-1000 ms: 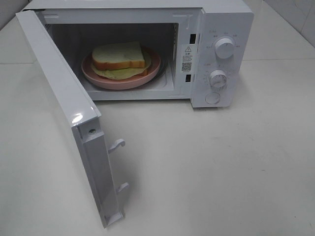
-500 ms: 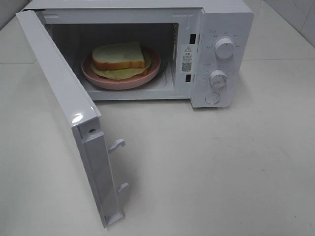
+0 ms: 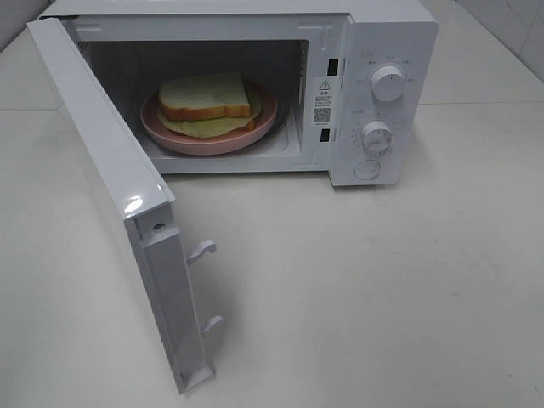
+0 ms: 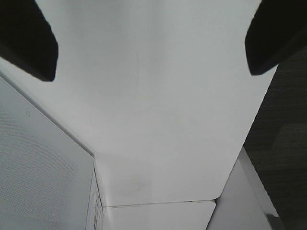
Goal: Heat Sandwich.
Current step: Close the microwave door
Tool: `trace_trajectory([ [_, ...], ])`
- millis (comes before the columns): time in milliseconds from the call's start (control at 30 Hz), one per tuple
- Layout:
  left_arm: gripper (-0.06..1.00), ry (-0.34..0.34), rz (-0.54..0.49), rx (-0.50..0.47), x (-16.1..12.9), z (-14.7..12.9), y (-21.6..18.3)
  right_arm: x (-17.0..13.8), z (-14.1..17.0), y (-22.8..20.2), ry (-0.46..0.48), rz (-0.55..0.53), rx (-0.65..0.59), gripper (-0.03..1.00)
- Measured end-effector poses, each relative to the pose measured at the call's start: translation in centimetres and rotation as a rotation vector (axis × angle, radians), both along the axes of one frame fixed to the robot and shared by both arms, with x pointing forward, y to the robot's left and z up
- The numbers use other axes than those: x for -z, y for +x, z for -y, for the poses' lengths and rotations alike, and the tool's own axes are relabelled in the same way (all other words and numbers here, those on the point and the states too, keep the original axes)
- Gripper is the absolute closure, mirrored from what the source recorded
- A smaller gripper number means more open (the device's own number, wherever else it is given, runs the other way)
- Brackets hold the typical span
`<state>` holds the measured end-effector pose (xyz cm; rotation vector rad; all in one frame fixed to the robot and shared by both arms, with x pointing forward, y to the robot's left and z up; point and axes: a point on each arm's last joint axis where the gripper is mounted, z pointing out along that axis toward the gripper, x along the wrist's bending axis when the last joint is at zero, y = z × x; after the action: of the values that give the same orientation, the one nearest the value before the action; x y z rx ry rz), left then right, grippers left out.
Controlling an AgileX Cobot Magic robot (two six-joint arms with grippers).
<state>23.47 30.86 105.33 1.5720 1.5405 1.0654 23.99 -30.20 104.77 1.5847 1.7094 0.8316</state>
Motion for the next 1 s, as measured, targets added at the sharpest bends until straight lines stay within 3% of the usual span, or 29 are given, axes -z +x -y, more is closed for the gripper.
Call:
trace_trajectory([
  [200,-0.05,0.000,0.000,0.000,0.00,0.00,0.00,0.03,0.06,-1.08,0.004,0.072,0.016,0.22],
  [1000,-0.05,0.000,0.000,0.000,0.00,0.00,0.00,0.03,0.06,-1.12,0.005,0.075,0.016,0.22],
])
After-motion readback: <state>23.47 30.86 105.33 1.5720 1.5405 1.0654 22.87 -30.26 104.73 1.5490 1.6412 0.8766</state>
